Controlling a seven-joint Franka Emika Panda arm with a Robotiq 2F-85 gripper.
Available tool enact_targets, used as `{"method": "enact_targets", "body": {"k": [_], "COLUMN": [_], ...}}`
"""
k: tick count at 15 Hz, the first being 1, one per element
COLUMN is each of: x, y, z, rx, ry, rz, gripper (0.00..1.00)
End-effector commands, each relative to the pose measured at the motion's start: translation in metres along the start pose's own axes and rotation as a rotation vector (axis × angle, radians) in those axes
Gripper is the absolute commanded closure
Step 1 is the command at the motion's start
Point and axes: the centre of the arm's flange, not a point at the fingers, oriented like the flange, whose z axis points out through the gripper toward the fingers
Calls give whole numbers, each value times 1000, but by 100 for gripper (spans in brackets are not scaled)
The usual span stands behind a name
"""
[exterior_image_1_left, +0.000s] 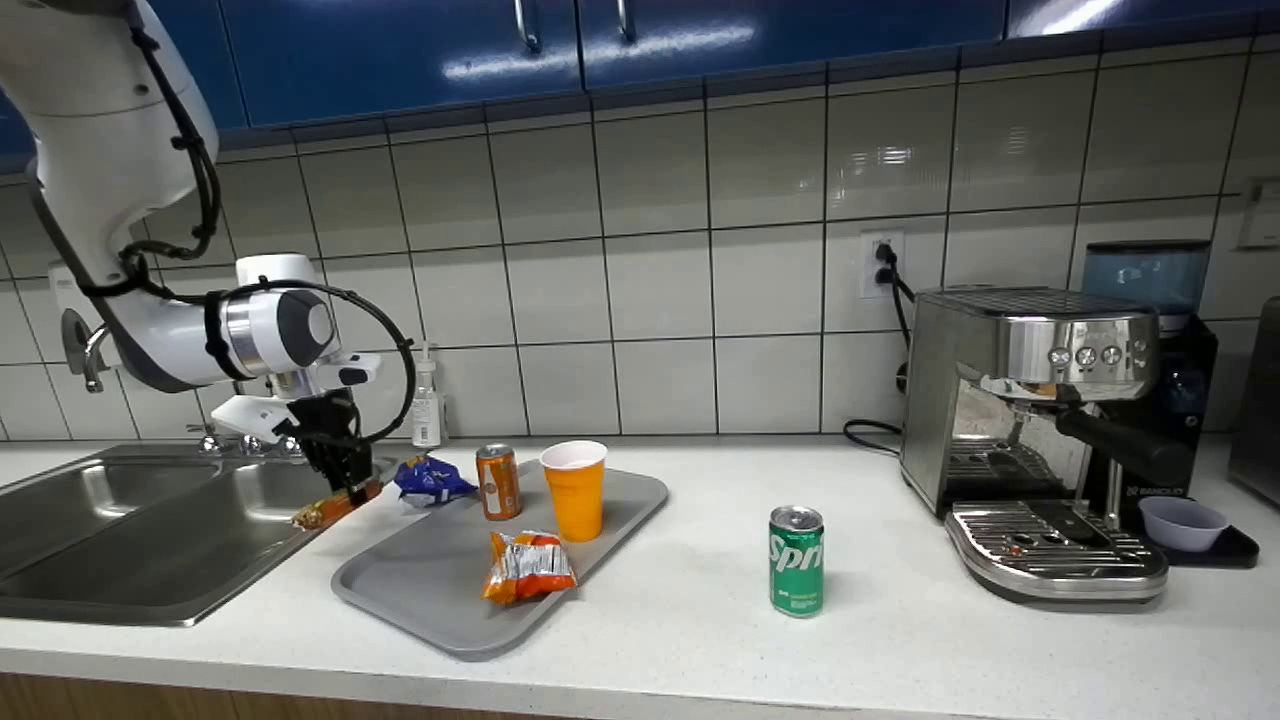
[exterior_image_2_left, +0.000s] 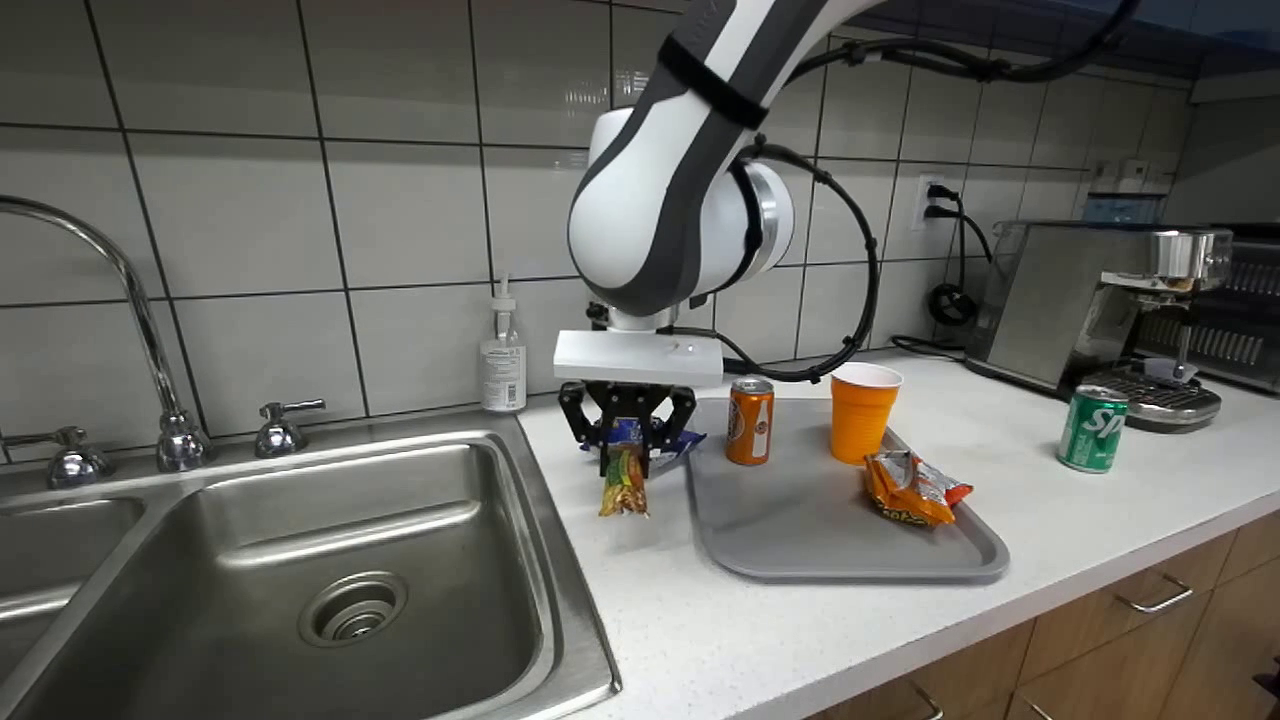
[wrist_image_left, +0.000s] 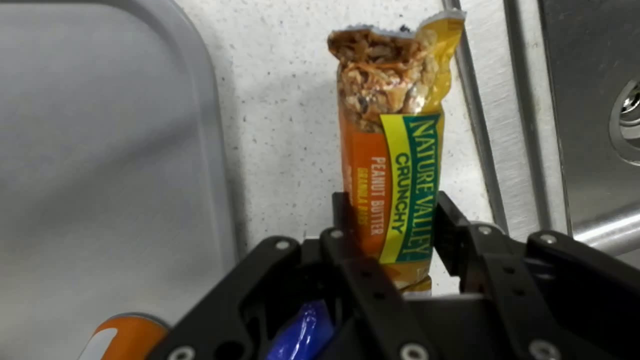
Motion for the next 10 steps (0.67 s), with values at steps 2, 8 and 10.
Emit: {"method": "enact_targets", "body": {"k": [2, 8, 10], "x": [-14, -17, -17], "y": [28, 62, 74], "z": [-26, -33, -34], "rx": [-10, -39, -47], "ry": [18, 23, 34], "rz": [31, 75, 91], "gripper": [83, 83, 83]}}
